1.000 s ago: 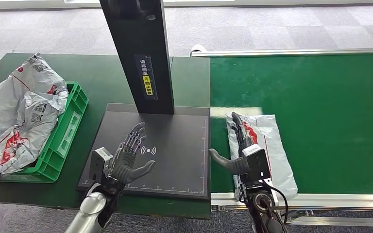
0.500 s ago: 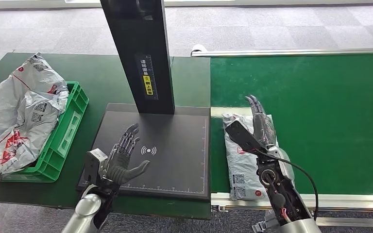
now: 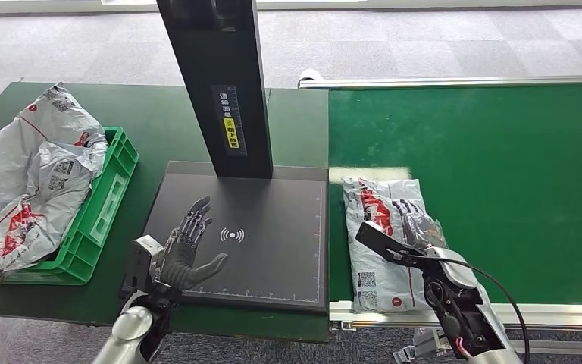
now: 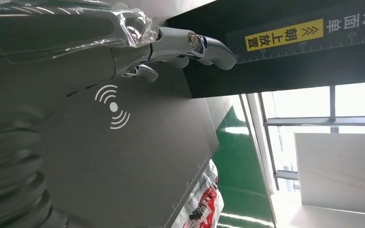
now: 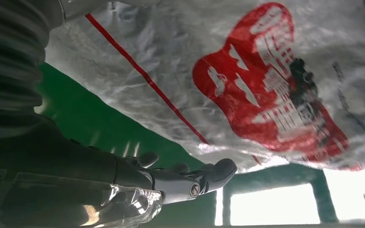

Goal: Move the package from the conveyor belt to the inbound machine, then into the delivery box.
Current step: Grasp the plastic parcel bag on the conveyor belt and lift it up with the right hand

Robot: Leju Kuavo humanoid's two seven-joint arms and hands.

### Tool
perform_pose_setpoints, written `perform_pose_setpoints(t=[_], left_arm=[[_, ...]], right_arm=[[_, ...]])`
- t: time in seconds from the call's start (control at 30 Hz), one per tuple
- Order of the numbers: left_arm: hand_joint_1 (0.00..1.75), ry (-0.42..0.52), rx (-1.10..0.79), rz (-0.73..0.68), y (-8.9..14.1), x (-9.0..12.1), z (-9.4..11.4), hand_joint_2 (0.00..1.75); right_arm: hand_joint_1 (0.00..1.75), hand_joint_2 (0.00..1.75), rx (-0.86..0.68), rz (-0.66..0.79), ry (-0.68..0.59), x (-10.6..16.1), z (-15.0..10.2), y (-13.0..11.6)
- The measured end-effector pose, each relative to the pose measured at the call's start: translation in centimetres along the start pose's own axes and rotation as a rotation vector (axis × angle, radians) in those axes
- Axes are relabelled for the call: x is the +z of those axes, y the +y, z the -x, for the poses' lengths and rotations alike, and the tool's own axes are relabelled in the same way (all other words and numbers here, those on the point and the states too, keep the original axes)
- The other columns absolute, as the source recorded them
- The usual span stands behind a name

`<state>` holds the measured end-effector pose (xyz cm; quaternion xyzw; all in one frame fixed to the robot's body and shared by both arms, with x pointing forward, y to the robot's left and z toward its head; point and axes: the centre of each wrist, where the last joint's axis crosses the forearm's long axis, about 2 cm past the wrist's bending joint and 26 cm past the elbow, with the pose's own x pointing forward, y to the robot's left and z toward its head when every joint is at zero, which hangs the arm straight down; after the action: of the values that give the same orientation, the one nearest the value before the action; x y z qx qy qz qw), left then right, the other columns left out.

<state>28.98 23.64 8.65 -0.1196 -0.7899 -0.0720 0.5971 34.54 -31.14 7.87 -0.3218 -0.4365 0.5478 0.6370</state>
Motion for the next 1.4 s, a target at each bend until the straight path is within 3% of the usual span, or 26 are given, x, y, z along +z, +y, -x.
perform_pose_setpoints(t=[0.13, 0.17, 0.27, 0.3, 1.1, 1.23, 1.4], left_arm=[[0.0, 0.013, -0.006, -0.015, 0.0, 0.0, 0.0, 1.75], [0.0, 0.015, -0.006, -0.017, 0.1, 0.0, 0.0, 1.75], [0.0, 0.024, -0.007, -0.026, 0.2, 0.1, 0.1, 1.75], [0.0, 0.026, -0.006, -0.027, 0.2, 0.2, 0.1, 1.75], [0.0, 0.032, -0.004, -0.027, -0.1, 0.0, 0.1, 1.75], [0.0, 0.03, 0.001, -0.031, 0.0, 0.4, 0.2, 1.75], [0.0, 0.014, 0.0, -0.037, 0.0, 1.5, 0.1, 1.75]], right_arm=[[0.0, 1.75, 0.041, -0.124, -0.023, 0.4, 1.3, 1.5], [0.09, 1.75, 0.046, -0.14, -0.02, 0.5, 1.6, 1.7], [1.4, 1.75, 0.069, -0.199, -0.004, 1.2, 2.7, 2.6], [1.75, 1.75, 0.074, -0.209, -0.002, 1.3, 2.9, 2.8], [1.75, 1.75, 0.071, -0.247, -0.048, 0.4, 2.3, 1.3], [1.75, 1.75, -0.012, -0.155, -0.154, 0.5, 2.1, 1.4], [1.75, 1.75, -0.156, 0.123, -0.278, 1.2, 0.4, 0.1]])
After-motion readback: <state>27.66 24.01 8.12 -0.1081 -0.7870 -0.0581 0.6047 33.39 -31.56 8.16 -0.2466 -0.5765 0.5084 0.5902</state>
